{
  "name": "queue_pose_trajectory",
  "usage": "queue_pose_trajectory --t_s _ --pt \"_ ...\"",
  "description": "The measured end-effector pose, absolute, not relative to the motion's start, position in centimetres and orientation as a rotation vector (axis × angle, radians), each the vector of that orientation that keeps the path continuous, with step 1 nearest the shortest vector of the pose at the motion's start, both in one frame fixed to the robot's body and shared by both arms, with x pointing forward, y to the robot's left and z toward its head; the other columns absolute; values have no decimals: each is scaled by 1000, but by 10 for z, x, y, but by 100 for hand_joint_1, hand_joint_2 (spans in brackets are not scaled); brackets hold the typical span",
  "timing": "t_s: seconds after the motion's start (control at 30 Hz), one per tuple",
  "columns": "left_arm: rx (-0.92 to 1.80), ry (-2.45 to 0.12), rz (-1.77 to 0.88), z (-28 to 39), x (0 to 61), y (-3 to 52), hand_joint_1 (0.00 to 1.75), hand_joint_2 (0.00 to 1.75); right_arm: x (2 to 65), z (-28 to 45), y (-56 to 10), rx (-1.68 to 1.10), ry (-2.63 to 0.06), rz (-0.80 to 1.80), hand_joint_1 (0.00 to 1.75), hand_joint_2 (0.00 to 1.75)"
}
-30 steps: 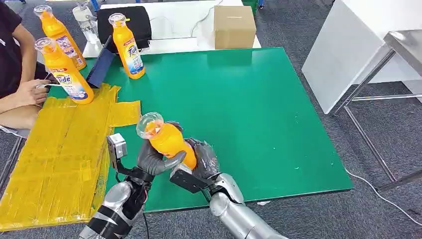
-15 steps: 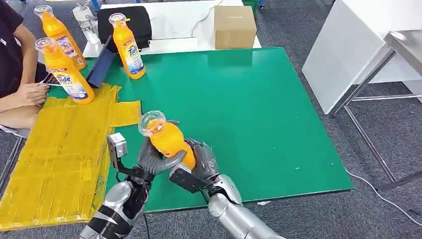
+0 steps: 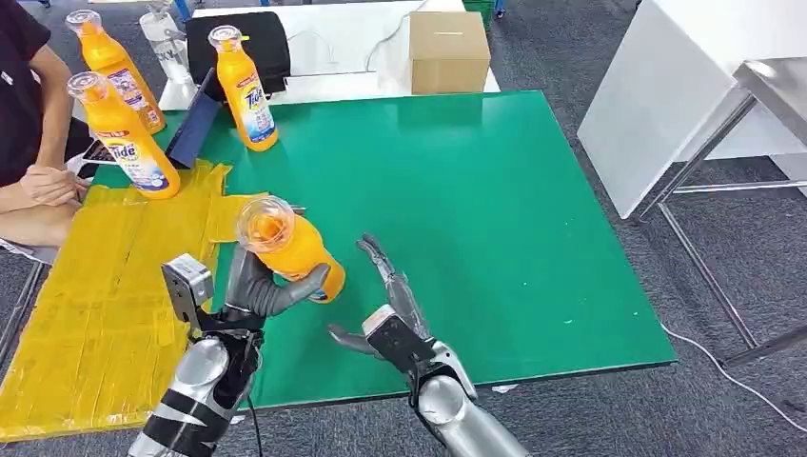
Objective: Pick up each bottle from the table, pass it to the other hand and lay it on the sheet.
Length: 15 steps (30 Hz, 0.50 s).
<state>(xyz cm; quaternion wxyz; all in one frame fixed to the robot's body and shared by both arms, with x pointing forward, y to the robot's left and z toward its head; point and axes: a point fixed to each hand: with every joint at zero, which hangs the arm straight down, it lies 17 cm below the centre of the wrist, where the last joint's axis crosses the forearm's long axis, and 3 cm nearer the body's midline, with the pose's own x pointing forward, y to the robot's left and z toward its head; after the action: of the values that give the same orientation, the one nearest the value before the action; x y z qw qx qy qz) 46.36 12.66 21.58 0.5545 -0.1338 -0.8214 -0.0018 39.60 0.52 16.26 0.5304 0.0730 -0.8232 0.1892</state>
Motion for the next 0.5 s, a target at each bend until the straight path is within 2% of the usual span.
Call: queue_pose_trajectory --t_s 0.13,0.17,0.33,0.37,0.5 --pt "-29 -2013 63 224 481 190 175 175 392 179 -16 225 -1979 386 0 175" --pt "118 -2059 66 234 485 217 175 175 389 187 -23 260 -1986 368 0 0" --pt "781 -2200 -60 283 482 284 175 175 375 214 -39 429 -2014 347 0 0" --pt "905 -2206 -131 290 481 288 175 175 373 218 -43 452 -2021 345 0 175" --pt "1295 -2094 -509 286 494 287 175 175 372 232 -62 483 -2058 330 0 175"
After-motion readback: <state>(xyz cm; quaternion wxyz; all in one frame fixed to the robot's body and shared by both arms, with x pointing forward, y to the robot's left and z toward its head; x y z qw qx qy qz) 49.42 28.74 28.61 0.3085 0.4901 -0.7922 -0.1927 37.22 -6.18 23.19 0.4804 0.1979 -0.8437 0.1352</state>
